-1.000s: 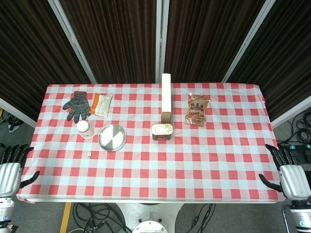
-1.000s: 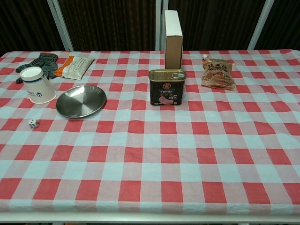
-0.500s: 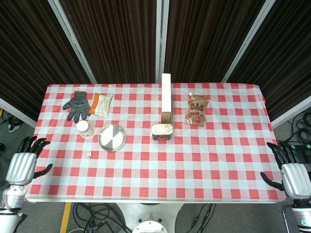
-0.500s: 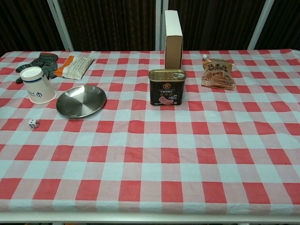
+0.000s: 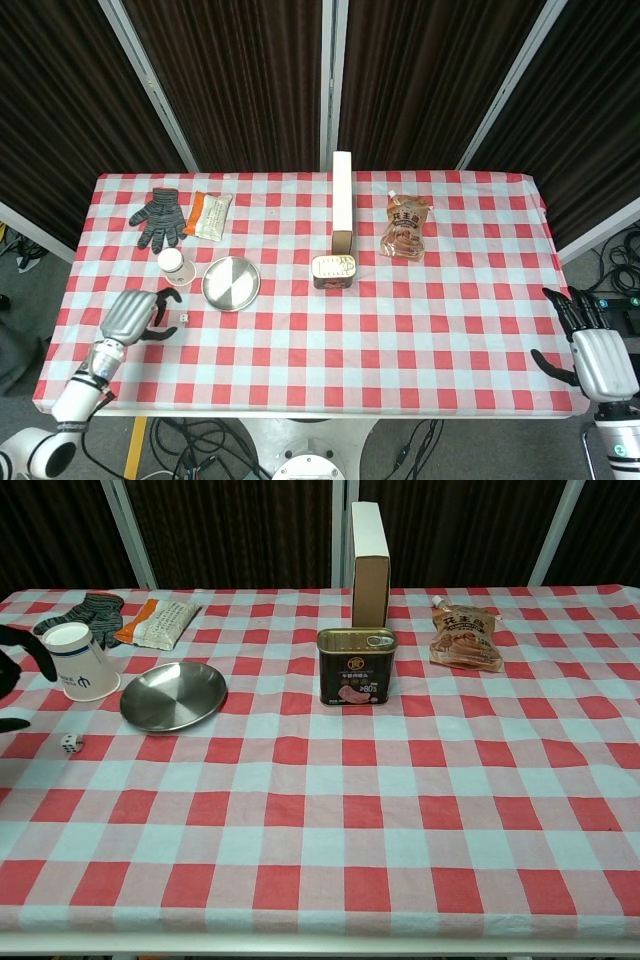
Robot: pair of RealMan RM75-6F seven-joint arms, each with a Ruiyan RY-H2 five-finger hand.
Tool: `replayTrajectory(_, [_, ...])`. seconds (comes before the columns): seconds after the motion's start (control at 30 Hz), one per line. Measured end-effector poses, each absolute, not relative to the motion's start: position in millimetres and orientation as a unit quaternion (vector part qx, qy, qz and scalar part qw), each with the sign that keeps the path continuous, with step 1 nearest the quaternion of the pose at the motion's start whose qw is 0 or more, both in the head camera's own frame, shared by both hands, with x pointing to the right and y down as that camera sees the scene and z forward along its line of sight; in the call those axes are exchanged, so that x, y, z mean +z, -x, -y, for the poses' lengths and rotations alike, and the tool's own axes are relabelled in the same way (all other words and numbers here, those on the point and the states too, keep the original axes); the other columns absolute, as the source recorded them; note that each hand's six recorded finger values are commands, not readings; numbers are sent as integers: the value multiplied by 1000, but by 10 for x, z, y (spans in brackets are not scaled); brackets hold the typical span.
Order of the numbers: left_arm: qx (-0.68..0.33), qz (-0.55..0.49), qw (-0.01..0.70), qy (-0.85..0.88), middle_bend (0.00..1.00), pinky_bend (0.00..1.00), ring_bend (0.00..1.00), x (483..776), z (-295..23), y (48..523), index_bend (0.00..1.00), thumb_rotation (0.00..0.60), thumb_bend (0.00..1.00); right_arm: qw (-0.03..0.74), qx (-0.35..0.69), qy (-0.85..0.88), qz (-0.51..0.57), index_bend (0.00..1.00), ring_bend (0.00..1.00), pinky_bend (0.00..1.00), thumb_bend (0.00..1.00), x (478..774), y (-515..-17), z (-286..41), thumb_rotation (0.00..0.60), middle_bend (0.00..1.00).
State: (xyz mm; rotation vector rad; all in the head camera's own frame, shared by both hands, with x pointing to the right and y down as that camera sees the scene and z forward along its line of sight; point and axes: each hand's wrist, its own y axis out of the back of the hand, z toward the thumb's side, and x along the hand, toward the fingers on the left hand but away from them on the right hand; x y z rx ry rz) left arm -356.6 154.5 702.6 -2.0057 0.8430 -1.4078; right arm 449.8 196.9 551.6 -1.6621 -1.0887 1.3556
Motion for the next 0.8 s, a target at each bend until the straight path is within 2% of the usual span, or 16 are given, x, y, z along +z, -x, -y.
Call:
replayTrajectory(0.2, [-527,-304,231,759,841,942,835,7341,-1541,3392,428,600,226,361,526,645,420,68,0,48,143,5515,-4479,-1956,600,140])
replayTrajectory(0.53, [-568,-283,244,733,851,942,842,7544,-1579,3493,441,600,306,355,529,646,420,67,0,49,143,5544,-4494,-1964,600,141])
replayTrajectory(0.8, [-581,-284,216,731,852,942,843,7655,-1634,3554,451,600,335,353,527,647,422,68,0,49,143,5555,-4494,-1960,600,141])
